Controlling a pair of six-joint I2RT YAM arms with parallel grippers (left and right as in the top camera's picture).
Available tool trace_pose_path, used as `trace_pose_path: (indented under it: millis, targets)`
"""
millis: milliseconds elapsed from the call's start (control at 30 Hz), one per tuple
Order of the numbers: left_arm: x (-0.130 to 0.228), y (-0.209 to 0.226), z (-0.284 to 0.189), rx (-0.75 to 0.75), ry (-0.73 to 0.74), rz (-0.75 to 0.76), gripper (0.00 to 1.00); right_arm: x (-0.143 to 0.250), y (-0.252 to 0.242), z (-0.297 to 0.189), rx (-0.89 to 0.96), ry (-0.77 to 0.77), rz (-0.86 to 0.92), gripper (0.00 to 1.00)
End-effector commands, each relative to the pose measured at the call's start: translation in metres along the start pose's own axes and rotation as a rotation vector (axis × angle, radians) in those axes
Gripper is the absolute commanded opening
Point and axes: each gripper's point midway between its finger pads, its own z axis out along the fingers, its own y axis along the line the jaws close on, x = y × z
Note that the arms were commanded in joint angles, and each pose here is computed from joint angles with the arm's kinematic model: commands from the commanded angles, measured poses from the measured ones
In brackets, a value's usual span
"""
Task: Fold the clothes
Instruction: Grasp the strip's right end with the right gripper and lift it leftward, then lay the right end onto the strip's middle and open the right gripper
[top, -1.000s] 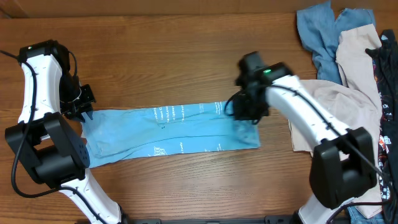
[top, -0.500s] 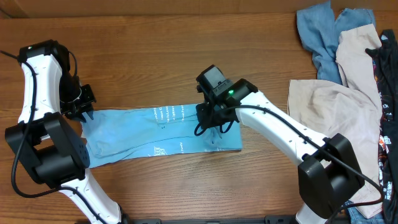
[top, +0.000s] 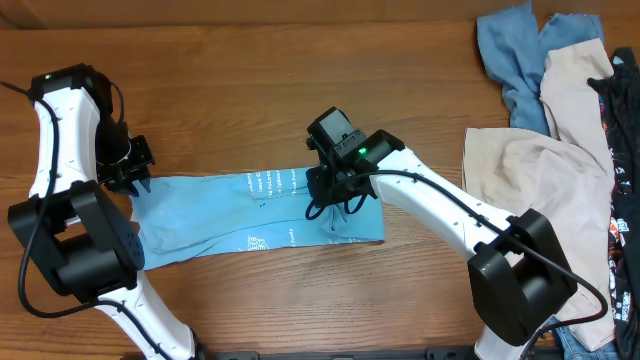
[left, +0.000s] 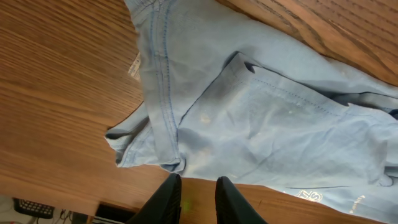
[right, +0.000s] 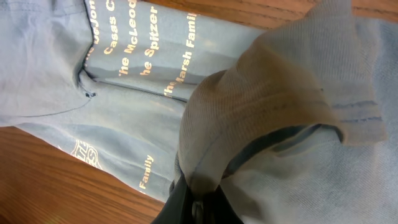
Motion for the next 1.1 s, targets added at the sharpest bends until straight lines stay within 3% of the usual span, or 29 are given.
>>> trace_pose_path:
  millis: [0,400,567,733,900,1067]
  targets:
    - [-0.001,-0.001,-0.011,0.020,-0.035,0.012,0.23,-0.008,0.011,-0.005,-0.032,-0.022,-0.009,0.04]
    - [-0.001,-0.001,-0.011,0.020,-0.035,0.013,0.22,-0.005,0.035,-0.003,-0.090,-0.028,-0.111,0.06]
    - [-0.001,-0.001,-0.011,0.020,-0.035,0.013,0.22,-0.007,0.038,-0.003,-0.106,-0.037,-0.117,0.38]
    - [-0.001,-0.001,-0.011,0.020,-0.035,0.012,0.22,-0.001,0.048,-0.004,-0.167,-0.020,-0.238,0.47]
    - [0.000,-0.001,-0.011,0.019,-0.034,0.012,0.22,-0.016,0.009,-0.004,0.034,-0.075,-0.132,0.48]
    - [0.000,-0.001,-0.011,0.019,-0.033,0.012,0.23,-0.019,-0.016,-0.005,0.170,-0.103,-0.072,0.38]
